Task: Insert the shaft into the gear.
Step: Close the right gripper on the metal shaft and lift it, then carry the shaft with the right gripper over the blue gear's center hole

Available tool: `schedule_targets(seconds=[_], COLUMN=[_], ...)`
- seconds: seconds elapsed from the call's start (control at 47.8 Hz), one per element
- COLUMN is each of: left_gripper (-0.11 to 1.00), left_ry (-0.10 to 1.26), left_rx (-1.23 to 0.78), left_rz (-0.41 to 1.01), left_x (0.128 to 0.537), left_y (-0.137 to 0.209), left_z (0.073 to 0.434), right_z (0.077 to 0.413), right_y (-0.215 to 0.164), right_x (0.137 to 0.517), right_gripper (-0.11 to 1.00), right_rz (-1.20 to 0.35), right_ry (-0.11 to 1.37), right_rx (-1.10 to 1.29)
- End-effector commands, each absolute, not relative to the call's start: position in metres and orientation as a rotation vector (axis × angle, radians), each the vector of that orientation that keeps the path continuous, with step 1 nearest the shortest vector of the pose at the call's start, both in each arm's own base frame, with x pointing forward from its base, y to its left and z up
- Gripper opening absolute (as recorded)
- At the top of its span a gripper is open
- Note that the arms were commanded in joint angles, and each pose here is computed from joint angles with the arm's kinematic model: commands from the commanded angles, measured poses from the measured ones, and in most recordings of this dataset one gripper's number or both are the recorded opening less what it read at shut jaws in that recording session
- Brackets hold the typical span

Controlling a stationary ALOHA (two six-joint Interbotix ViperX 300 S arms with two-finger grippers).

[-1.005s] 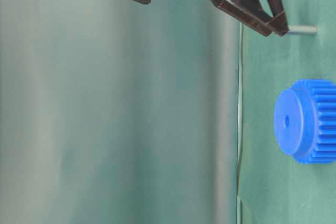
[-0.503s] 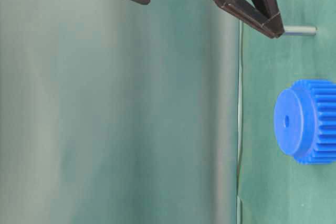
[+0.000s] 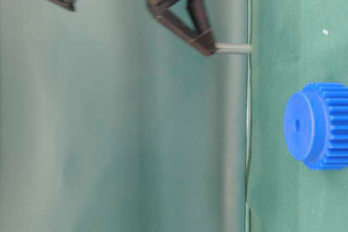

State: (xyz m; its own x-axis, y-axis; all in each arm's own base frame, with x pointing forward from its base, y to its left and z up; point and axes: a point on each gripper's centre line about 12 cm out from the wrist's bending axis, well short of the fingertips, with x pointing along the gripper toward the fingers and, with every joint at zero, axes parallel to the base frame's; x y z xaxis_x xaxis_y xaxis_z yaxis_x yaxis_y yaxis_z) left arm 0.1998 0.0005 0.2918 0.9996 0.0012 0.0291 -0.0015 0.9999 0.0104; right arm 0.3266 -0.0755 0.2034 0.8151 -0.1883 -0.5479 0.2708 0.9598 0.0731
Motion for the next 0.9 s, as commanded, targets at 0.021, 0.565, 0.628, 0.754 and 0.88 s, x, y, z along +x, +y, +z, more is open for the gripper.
schedule_targets(seconds=[0.021, 0.565, 0.628, 0.754, 0.88], left_gripper=[0.00, 0.00, 0.00, 0.00, 0.00], left_ry=[-0.051, -0.051, -0.052, -0.052, -0.051], left_rx=[0.011, 0.011, 0.011, 0.011, 0.011], left_rz=[0.004, 0.004, 0.004, 0.004, 0.004], left_x=[0.202, 0.202, 0.202, 0.202, 0.202], left_y=[0.001, 0.001, 0.001, 0.001, 0.001], left_z=[0.301, 0.301, 0.301, 0.301, 0.301], right_z=[0.223, 0.231, 0.229, 0.224, 0.221], right_y=[-0.077, -0.065, -0.065, -0.067, -0.066], right_x=[0.331, 0.374, 0.384, 0.404, 0.419], right_gripper=[0.19, 0.19, 0.19, 0.19, 0.19], right_rz=[-0.242, -0.188, -0.185, -0.183, -0.174], right_ry=[0.532, 0.453, 0.457, 0.464, 0.464], right_rx=[0.139, 0.113, 0.112, 0.113, 0.111])
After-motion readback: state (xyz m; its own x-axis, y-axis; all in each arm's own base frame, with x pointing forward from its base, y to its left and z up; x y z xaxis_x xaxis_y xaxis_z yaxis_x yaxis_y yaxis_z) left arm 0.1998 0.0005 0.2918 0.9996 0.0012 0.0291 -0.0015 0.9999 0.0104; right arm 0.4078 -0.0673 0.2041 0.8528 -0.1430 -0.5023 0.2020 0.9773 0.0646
